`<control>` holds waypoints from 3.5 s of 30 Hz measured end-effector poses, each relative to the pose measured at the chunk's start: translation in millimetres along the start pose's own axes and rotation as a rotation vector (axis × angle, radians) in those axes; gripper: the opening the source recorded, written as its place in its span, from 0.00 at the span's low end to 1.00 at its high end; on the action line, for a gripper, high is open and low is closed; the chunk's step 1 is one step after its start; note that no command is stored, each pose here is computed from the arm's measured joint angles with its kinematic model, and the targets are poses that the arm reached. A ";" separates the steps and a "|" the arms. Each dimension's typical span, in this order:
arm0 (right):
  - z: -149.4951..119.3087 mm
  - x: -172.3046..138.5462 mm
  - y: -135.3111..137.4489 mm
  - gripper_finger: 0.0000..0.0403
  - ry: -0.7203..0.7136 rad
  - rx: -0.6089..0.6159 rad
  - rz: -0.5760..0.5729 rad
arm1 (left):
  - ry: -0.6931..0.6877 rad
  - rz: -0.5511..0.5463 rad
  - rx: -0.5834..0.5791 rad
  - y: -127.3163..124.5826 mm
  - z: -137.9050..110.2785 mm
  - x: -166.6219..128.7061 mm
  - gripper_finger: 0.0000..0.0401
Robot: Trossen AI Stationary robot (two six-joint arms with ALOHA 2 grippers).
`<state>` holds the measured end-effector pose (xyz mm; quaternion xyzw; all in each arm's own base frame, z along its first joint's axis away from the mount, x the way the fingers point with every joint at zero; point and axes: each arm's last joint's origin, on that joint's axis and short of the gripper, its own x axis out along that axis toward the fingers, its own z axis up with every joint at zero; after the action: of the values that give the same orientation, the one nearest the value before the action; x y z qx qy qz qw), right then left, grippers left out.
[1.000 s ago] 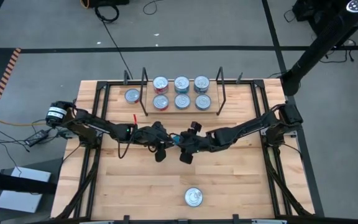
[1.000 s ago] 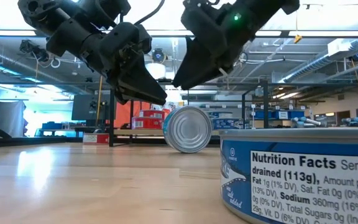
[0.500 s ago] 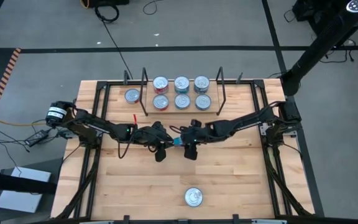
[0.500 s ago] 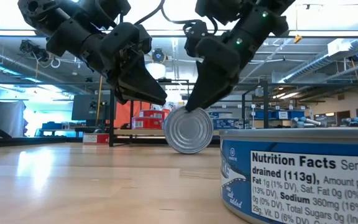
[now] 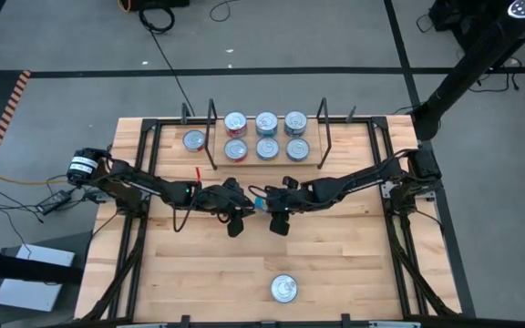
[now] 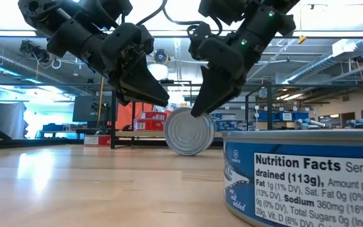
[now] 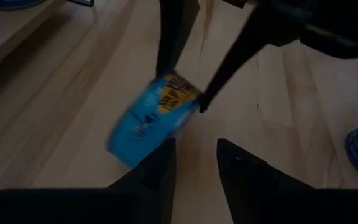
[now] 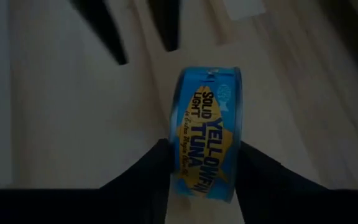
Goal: Stack canned seafood by type on shelf
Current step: Stack the light blue tuna can on top of the other light blue tuna can
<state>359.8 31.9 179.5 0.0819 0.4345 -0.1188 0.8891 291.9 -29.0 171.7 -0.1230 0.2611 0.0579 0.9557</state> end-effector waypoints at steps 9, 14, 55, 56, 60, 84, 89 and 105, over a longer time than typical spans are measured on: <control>4.9 -6.0 -1.8 0.32 -0.027 -0.018 -0.084 | 0.000 0.000 0.000 0.0 -0.1 0.0 0.30; 14.9 -12.2 0.3 0.24 -0.059 -0.076 -0.105 | 0.000 0.000 0.000 0.0 -0.1 0.0 0.30; -12.5 19.2 -57.2 0.02 -0.098 0.248 -0.072 | -0.011 0.031 -0.078 1.0 0.0 0.0 0.30; -13.6 19.7 -56.6 0.02 -0.105 0.252 -0.069 | -0.011 0.031 -0.078 1.0 0.0 0.0 0.30; -17.2 21.4 -57.2 0.02 -0.125 0.272 -0.063 | -0.012 0.033 -0.073 1.0 0.0 0.0 0.30; -38.0 25.4 -54.2 0.02 -0.073 0.299 -0.044 | -0.022 0.061 -0.070 1.9 0.3 0.0 0.30; -40.4 24.1 -42.5 0.02 -0.053 0.273 0.028 | -0.022 0.061 -0.070 1.9 0.3 0.0 0.30; -50.9 11.3 17.8 0.02 -0.017 0.147 0.265 | -0.019 0.064 0.088 1.9 0.4 0.0 0.18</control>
<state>333.3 60.0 140.3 0.2025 0.4026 -0.0325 0.8921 291.8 -27.1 171.6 -0.0716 0.2581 0.0782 0.9603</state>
